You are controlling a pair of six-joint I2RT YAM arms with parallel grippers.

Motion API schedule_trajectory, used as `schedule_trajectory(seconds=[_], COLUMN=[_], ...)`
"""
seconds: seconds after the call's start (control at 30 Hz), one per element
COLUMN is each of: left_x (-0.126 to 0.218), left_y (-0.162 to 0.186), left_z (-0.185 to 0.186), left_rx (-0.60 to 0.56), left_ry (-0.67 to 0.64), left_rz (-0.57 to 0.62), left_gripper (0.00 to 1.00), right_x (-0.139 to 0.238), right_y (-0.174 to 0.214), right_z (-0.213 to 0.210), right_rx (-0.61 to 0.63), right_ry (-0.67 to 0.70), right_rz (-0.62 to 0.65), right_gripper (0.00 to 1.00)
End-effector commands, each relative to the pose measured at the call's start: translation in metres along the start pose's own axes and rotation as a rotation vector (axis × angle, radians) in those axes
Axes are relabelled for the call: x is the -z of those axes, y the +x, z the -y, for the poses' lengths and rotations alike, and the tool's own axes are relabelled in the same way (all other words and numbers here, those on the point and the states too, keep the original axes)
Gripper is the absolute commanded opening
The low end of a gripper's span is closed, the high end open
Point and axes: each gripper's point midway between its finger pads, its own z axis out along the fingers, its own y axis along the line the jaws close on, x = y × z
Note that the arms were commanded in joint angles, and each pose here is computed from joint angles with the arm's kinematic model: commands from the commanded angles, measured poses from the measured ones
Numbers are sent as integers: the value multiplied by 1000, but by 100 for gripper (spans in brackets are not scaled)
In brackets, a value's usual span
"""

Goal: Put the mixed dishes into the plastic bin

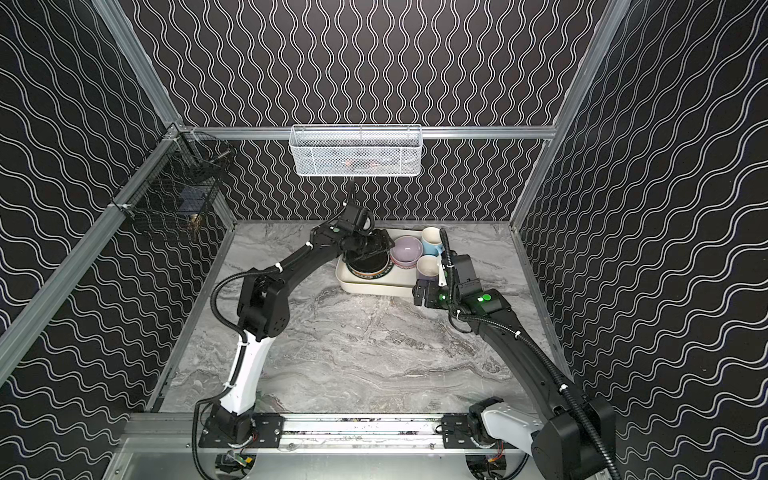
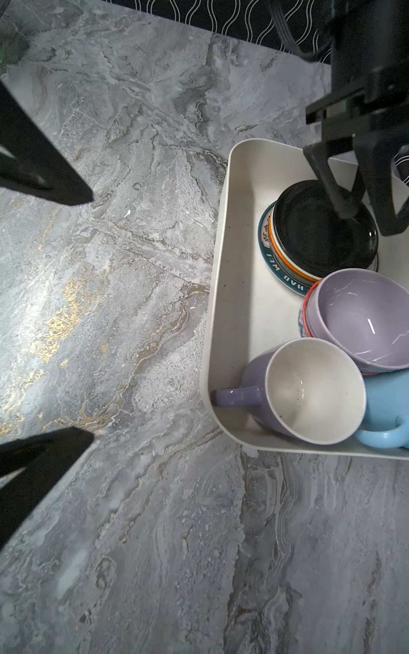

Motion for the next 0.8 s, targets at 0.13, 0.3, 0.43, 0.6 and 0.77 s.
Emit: schedule_trajectory(seconds=[0.13,0.3,0.43,0.6,0.77], left_x=[59,121,128,110,89], left_y=[-11,7,26,37,39], left_z=[-15,-73,-119,-138,-142], left_rx=[-168,-204,-195,-177,-160], left_ry=[-162,-401,-548,-597,-593], left_rz=[118,243,206,162,122], left_gripper=[81,86,77,75,69], right_x=[20,13,-8,-25,-36], right_y=[-14,-11,-7,-15,-39], right_z=[18,32,52,49,81], right_rx=[-43,-73,-113,-157,-241], right_ry=[102,155,232,204,301], right_rz=[91,106,67,44,98], right_gripper=[99,99,81,53,37])
